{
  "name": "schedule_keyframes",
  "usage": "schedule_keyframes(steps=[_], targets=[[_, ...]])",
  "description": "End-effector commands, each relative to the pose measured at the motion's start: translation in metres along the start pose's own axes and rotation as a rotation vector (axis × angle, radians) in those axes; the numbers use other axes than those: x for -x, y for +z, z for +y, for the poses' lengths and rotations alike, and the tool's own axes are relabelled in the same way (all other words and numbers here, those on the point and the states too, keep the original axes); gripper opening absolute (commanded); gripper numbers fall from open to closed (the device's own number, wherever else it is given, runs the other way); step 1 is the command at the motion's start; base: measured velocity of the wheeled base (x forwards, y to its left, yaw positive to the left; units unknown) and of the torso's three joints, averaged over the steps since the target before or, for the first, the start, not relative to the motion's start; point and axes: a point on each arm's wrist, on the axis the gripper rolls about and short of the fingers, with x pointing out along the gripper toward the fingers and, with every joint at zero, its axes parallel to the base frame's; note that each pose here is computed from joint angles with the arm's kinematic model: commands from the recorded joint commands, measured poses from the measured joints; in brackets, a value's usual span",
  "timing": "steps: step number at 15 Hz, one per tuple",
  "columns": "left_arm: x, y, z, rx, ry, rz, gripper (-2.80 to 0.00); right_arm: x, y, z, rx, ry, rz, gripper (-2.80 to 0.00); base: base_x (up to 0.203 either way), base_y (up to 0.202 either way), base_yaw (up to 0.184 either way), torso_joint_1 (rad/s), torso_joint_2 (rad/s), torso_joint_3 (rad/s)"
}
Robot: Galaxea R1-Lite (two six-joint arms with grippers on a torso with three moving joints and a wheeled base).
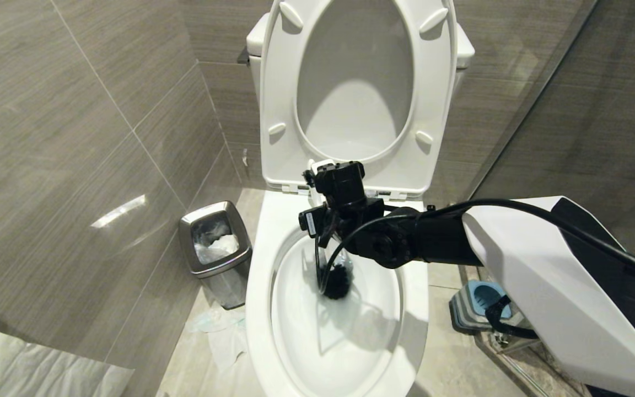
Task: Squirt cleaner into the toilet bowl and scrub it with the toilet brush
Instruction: Scrub the toilet bowl
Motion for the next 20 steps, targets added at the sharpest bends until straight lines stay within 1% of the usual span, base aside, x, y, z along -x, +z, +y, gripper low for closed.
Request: schedule_keyframes(steps=[1,7,11,12,13,14,16,17,20], targets=[[0.0,0.0,0.0,-0.001,0.002,0.001,-2.8,-0.001,0.0,0.001,0.006,-0.002,-0.005,0.0,0.0,0.0,0.0,-0.002,0.0,-0.124],[0.0,0.0,0.0,0.001,0.002,0.001,-2.8,-0.004,-0.001,0.002,0.013,-0.002,-0.008,0.0,0.0,0.0,0.0,0.001,0.0,-0.175],[0.0,0.0,0.0,0.002,0.002,0.001,-2.8,0.002,0.008,0.001,0.005,0.001,-0.03,0.0,0.0,0.0,0.0,0.003,0.0,-0.046],[0.0,0.0,0.0,0.002,0.002,-0.001,-2.8,0.005,0.012,0.0,0.008,0.002,-0.038,0.0,0.0,0.0,0.0,0.0,0.0,0.0],[0.0,0.0,0.0,0.002,0.002,0.001,-2.8,0.005,0.012,0.0,0.034,0.001,-0.043,0.0,0.0,0.0,0.0,0.0,0.0,0.0],[0.0,0.0,0.0,0.002,0.002,-0.002,-2.8,0.005,0.014,0.001,0.049,0.001,-0.072,0.0,0.0,0.0,0.0,0.0,0.0,0.0],[0.0,0.0,0.0,0.001,0.002,0.0,-2.8,-0.003,0.014,0.004,0.064,-0.004,-0.162,0.0,0.0,0.0,0.0,0.0,0.0,0.0],[0.0,0.0,0.0,0.001,0.0,-0.001,-2.8,-0.008,0.009,0.007,0.091,-0.004,-0.185,0.0,0.0,0.0,0.0,0.0,0.0,0.0],[0.0,0.0,0.0,0.001,0.0,-0.002,-2.8,-0.013,0.002,0.011,0.1,0.002,-0.174,0.0,0.0,0.0,0.0,0.0,0.0,0.0]])
